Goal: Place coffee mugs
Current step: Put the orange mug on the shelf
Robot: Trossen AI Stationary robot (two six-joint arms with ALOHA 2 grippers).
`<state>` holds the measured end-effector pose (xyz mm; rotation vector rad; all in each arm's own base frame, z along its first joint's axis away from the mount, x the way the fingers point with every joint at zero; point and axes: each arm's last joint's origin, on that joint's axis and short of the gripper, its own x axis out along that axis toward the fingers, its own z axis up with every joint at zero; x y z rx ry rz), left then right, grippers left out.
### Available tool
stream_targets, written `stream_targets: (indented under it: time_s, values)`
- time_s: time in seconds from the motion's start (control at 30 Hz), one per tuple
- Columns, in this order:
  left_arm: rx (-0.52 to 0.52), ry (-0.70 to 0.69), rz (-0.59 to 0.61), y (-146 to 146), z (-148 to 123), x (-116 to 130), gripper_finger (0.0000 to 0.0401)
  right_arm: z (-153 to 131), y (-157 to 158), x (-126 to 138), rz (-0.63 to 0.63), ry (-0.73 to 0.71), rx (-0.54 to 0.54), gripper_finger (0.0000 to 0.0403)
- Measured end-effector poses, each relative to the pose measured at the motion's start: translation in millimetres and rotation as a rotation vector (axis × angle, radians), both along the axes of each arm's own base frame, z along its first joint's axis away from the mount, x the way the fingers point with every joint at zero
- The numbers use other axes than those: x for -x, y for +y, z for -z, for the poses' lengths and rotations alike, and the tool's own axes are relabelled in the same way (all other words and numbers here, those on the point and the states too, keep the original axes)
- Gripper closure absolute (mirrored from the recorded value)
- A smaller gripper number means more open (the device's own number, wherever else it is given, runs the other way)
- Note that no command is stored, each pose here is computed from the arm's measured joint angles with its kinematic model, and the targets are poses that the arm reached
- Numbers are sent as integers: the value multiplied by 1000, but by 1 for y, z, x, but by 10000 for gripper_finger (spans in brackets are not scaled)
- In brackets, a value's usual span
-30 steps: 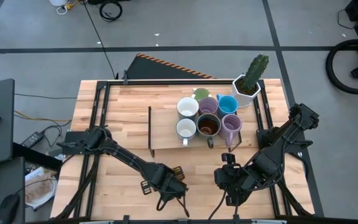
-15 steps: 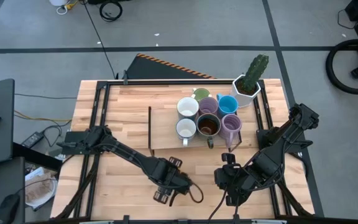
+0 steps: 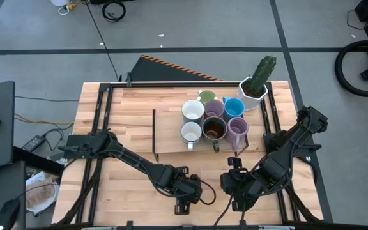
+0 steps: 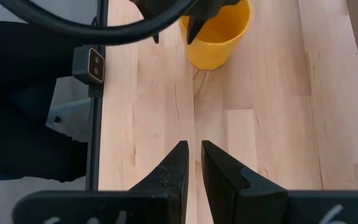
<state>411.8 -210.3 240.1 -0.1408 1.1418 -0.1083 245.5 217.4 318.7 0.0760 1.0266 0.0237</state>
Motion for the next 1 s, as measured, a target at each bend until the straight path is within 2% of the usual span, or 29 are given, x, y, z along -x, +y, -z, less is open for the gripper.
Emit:
stream_targets:
  time_s: [0.27,0.43,0.6,0.73,1.0]
  values:
    - [-29,26,20,1,6,0,243,0,3,2,-5,0,-4,352]
    - [-14,0,22,1,-10,0,246,0,3,3,-5,-1,-4,352]
    - [-106,47,-4,5,-15,6,246,0,3,3,1,0,-8,352]
    - [-173,103,-41,11,-12,11,246,0,3,3,1,-1,-8,352]
    - [-170,138,-33,9,4,5,246,0,3,3,1,-3,-9,353]
